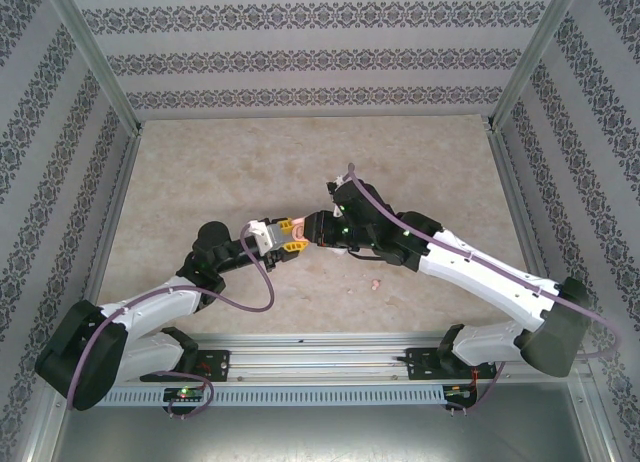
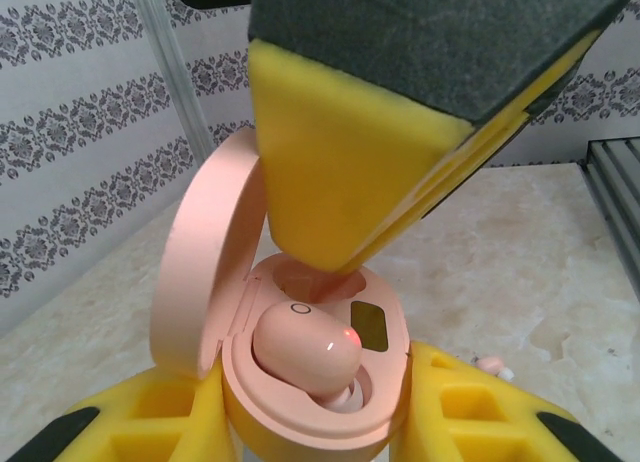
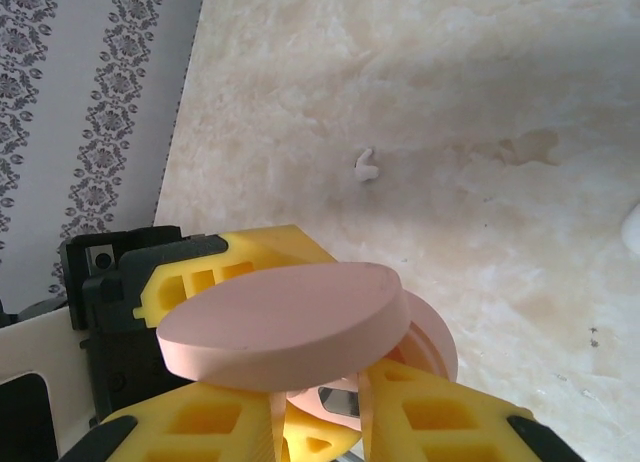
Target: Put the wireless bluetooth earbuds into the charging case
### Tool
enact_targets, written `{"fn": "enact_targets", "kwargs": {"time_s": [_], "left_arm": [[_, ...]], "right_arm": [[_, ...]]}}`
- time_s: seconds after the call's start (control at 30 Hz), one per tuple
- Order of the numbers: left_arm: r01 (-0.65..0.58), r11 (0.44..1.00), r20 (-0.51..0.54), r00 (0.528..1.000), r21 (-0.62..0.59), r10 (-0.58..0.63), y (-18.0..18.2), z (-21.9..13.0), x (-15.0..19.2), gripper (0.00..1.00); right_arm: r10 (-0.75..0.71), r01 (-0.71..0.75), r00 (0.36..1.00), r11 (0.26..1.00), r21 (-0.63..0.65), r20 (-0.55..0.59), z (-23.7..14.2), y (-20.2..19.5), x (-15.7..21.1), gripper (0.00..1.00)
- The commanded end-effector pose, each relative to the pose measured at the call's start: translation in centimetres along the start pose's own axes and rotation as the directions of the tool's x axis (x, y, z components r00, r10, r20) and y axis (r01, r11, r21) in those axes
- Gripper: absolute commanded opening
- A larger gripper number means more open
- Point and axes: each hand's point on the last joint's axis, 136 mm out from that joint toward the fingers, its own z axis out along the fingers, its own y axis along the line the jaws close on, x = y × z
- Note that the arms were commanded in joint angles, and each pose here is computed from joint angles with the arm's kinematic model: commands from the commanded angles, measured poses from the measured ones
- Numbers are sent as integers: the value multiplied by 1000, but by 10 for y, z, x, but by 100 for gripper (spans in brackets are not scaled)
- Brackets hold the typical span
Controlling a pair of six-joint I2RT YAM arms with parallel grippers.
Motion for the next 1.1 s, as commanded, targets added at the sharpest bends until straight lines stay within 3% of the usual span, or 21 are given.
{"fn": "enact_targets", "kwargs": {"time_s": [0.0,0.17,0.73,1.07], "left_arm": [[-41,999,-5,999,3,41,-3,1,-2,10],[-20,1000,-22,1000,11,21,-4,3,0,11],[16,999,-36,999,32,-15,-5,4,-2,12],[39,998,-47,998,58,-37,-8,5,-2,12]], "right_arm": [[-39,40,998,999,-17,42,0,15,-10,26],[-50,50,999,996,74,-8,7,7,-2,31],[-85,143,978,940,310,-191,24,-16,20,32],[-108,166,976,931,325,-191,27,-12,13,21]]}}
